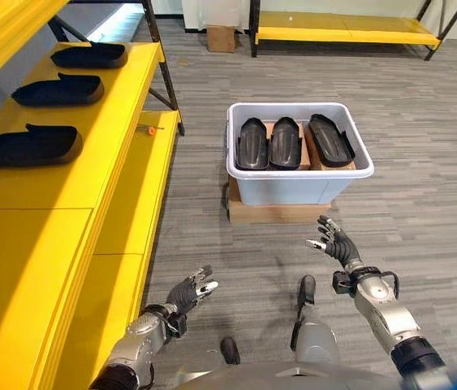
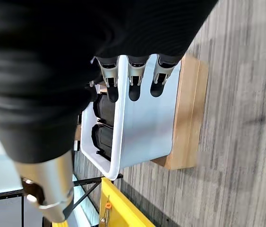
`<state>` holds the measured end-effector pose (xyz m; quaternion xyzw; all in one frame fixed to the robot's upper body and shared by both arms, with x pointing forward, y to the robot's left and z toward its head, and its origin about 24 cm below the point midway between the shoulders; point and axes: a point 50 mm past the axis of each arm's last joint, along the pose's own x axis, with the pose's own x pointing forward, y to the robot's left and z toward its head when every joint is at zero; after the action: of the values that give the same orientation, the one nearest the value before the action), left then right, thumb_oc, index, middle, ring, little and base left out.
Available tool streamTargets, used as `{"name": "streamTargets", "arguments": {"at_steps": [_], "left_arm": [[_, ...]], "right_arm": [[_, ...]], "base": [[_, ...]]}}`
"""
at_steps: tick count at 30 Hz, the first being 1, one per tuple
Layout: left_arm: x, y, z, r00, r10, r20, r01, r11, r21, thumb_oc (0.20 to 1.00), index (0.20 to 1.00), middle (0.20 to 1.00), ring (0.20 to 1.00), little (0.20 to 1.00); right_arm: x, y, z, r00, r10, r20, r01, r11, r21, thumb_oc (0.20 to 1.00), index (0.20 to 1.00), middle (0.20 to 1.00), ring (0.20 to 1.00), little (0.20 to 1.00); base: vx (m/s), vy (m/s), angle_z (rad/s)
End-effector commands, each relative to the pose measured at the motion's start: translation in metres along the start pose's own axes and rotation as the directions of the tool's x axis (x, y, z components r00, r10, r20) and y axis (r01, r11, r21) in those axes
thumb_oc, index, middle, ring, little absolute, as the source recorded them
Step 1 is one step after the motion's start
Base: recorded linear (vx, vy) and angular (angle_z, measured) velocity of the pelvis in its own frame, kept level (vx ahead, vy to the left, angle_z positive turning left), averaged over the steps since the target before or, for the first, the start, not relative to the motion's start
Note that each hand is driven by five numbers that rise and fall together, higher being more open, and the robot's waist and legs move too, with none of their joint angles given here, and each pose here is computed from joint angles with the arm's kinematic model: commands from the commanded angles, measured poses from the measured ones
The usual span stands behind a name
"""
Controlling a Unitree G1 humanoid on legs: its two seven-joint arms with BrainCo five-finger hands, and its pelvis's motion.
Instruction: Move parts from the plastic box to the shelf.
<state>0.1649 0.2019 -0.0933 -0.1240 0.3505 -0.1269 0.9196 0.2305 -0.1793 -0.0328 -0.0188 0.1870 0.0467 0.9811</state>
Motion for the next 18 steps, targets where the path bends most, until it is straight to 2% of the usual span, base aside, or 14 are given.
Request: {"name": "streamTargets", "arguments": {"at_steps": [1, 2, 5, 13, 15, 18], "left_arm": [[0.002, -0.008, 0.021, 0.996, -0.055, 0.072, 0.049, 0.996, 0.076, 1.000, 1.000, 1.000, 1.000, 1.000], [0.004, -0.010, 0.021, 0.994, -0.058, 0.096, 0.061, 0.998, -0.029, 1.000, 1.000, 1.000, 1.000, 1.000], [0.003, -0.014, 0.024, 0.988, -0.054, 0.145, 0.069, 0.993, -0.099, 1.000, 1.000, 1.000, 1.000, 1.000], [0.005, -0.016, 0.018, 0.986, -0.059, 0.158, 0.082, 0.986, -0.145, 1.000, 1.000, 1.000, 1.000, 1.000], [0.007, -0.011, 0.021, 0.978, -0.021, 0.205, 0.066, 0.975, -0.212, 1.000, 1.000, 1.000, 1.000, 1.000], [0.007, -0.007, 0.034, 0.969, -0.002, 0.249, 0.050, 0.982, -0.183, 1.000, 1.000, 1.000, 1.000, 1.000]], "right_arm": [[0.008, -0.014, 0.036, 0.987, -0.037, 0.154, 0.041, 0.999, -0.025, 1.000, 1.000, 1.000, 1.000, 1.000], [0.009, -0.019, 0.037, 0.987, -0.050, 0.152, 0.057, 0.998, -0.041, 1.000, 1.000, 1.000, 1.000, 1.000], [0.010, -0.028, 0.034, 0.990, -0.086, 0.115, 0.096, 0.992, -0.083, 1.000, 1.000, 1.000, 1.000, 1.000], [0.004, -0.058, 0.021, 0.983, -0.173, 0.061, 0.180, 0.975, -0.129, 1.000, 1.000, 1.000, 1.000, 1.000], [0.001, -0.063, 0.016, 0.981, -0.184, 0.055, 0.189, 0.974, -0.122, 1.000, 1.000, 1.000, 1.000, 1.000], [-0.001, -0.063, 0.012, 0.980, -0.190, 0.057, 0.195, 0.975, -0.108, 1.000, 1.000, 1.000, 1.000, 1.000]], "base": [[0.36, -0.258, 0.32], [0.34, -0.225, 0.09], [0.38, -0.260, -0.08], [0.27, -0.273, -0.09], [0.37, -0.345, 0.06], [0.16, -0.067, 0.26]]}}
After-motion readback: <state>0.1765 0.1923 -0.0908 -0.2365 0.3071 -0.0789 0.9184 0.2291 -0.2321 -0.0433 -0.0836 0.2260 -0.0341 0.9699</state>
